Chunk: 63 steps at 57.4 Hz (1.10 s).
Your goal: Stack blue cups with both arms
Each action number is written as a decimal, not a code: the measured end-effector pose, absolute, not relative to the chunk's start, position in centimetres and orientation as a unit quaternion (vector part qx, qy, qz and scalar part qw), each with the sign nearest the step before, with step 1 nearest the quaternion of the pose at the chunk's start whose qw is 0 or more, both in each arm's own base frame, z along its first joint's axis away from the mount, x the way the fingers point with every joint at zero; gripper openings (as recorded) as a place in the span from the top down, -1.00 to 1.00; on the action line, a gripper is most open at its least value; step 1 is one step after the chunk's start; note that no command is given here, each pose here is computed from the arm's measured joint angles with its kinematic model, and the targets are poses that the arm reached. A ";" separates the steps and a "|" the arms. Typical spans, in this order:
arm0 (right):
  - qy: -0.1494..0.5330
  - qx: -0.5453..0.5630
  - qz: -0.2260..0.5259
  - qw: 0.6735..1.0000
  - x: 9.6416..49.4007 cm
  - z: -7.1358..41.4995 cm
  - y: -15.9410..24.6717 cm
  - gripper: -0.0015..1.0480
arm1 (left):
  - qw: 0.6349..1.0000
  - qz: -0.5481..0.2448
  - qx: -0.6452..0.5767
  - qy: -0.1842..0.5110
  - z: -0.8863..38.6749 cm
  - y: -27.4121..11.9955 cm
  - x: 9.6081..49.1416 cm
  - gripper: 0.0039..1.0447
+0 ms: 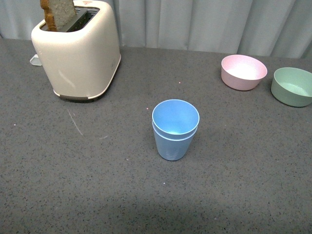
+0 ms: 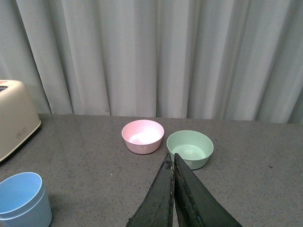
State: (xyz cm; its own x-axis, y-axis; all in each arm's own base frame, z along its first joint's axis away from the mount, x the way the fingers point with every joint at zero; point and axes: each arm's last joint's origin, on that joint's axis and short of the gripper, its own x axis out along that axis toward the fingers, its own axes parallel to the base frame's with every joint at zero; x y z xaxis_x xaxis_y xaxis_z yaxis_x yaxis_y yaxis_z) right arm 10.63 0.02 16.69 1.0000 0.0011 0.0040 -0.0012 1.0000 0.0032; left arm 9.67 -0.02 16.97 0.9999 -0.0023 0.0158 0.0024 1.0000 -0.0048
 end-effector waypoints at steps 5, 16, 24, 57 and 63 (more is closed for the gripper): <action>0.008 0.001 0.002 1.000 9.9 16.3 0.0 0.98 | 1.000 -0.001 -0.002 -0.008 17.0 0.0 9.7 -0.88; 0.000 0.001 0.002 1.000 9.8 16.4 0.0 0.68 | 1.000 -0.001 -0.002 -0.008 17.0 0.0 9.7 -0.88; -0.001 0.001 0.002 1.000 9.8 16.4 0.0 0.04 | 1.000 -0.001 -0.002 -0.008 17.0 0.0 9.7 -0.88; -0.001 0.001 0.002 1.000 9.8 16.4 0.0 -0.81 | 1.000 -0.001 -0.002 -0.008 17.0 0.0 9.7 -0.88; 0.000 0.001 0.002 1.000 9.8 16.4 0.0 -0.81 | 1.000 -0.001 -0.002 -0.008 17.0 0.0 9.7 -0.88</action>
